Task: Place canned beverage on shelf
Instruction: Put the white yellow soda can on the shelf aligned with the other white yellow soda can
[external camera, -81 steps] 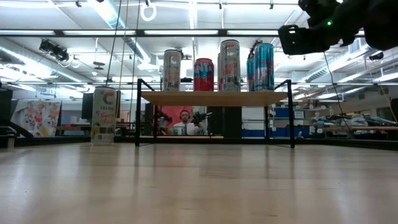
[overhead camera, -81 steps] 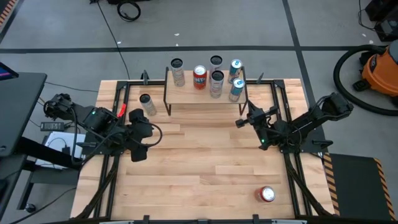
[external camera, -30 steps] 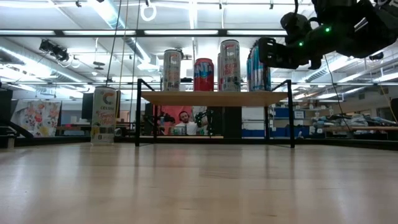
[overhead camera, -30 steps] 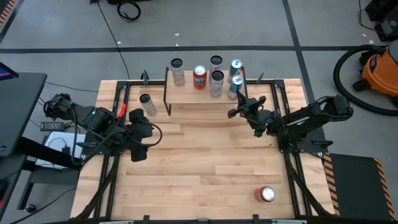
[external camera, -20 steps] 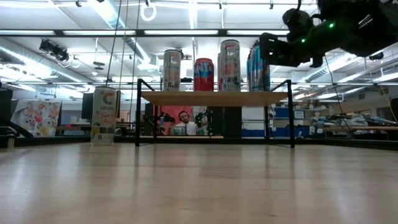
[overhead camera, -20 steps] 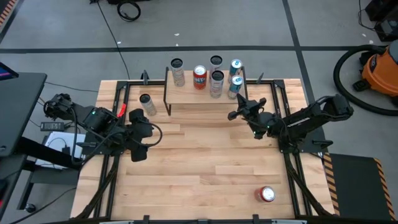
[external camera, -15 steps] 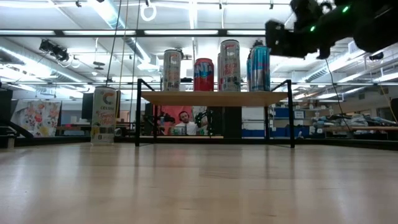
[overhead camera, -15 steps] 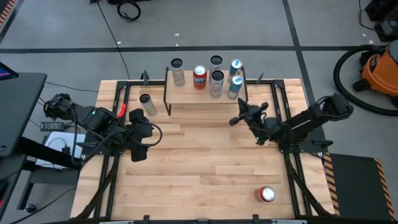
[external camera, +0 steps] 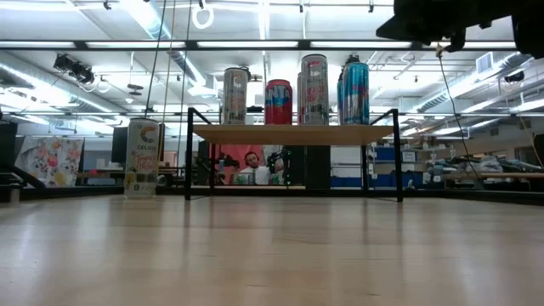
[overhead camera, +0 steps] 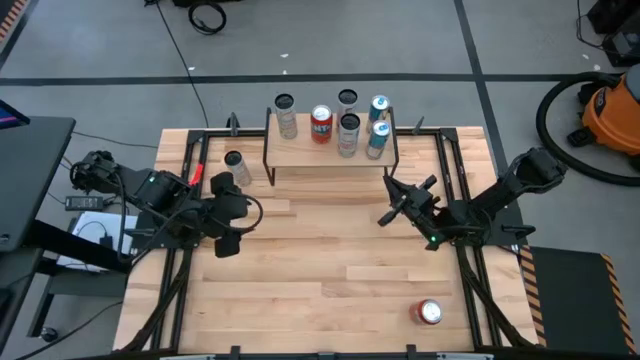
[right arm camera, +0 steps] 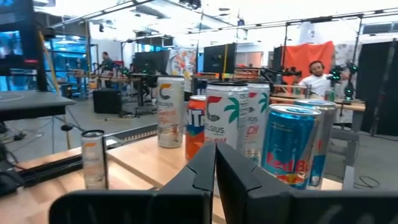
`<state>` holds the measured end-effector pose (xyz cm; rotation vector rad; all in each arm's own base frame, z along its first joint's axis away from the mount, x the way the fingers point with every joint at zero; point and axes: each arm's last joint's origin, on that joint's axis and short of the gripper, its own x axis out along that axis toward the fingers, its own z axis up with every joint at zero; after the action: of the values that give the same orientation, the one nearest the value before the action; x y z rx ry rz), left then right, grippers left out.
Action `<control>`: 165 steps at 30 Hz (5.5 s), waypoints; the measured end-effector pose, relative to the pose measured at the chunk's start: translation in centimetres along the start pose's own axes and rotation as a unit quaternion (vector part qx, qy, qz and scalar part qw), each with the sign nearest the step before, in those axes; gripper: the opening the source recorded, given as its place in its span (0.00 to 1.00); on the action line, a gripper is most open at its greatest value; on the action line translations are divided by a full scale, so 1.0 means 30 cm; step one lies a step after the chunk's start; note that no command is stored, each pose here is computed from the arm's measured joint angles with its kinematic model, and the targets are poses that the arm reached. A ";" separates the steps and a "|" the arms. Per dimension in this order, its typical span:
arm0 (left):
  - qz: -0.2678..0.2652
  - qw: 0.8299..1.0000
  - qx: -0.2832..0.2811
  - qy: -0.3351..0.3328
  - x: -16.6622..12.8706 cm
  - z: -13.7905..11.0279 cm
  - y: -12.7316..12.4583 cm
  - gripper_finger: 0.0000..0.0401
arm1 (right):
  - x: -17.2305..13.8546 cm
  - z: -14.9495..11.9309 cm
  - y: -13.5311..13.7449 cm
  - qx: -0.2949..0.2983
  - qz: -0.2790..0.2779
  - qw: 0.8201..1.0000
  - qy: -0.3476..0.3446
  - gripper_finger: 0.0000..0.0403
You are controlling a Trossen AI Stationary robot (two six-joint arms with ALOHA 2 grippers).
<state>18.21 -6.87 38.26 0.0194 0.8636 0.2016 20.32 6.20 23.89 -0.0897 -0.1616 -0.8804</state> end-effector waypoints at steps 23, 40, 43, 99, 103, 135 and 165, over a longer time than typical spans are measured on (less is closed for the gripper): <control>-0.063 0.997 0.017 0.045 0.054 0.027 0.015 0.79 | -0.063 0.010 0.022 -0.027 0.042 0.999 0.002 0.22; -0.048 0.991 0.058 0.114 0.169 0.039 -0.028 0.79 | -0.063 0.010 0.023 -0.026 0.043 0.999 0.002 0.27; -0.018 0.987 0.057 0.150 0.173 0.024 0.010 0.79 | -0.063 0.010 0.023 -0.032 0.043 0.999 0.002 0.27; 0.171 0.944 -0.186 0.213 0.228 0.000 0.544 0.79 | -0.063 0.008 0.021 -0.072 0.033 0.997 0.008 0.26; 0.191 0.931 -0.222 0.217 0.218 -0.022 0.609 0.79 | -0.063 0.009 0.021 -0.072 0.033 0.997 0.008 0.26; 0.129 0.902 -0.303 0.281 0.301 -0.079 0.740 0.79 | -0.063 0.010 0.023 -0.072 0.045 0.996 -0.002 0.26; 0.107 0.893 -0.311 0.306 0.395 -0.170 0.724 0.79 | -0.063 0.010 0.024 -0.072 0.047 0.996 -0.003 0.26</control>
<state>18.17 16.30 28.16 -0.5804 1.3935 0.7120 19.65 8.12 23.84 -0.2321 -0.0992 -0.7981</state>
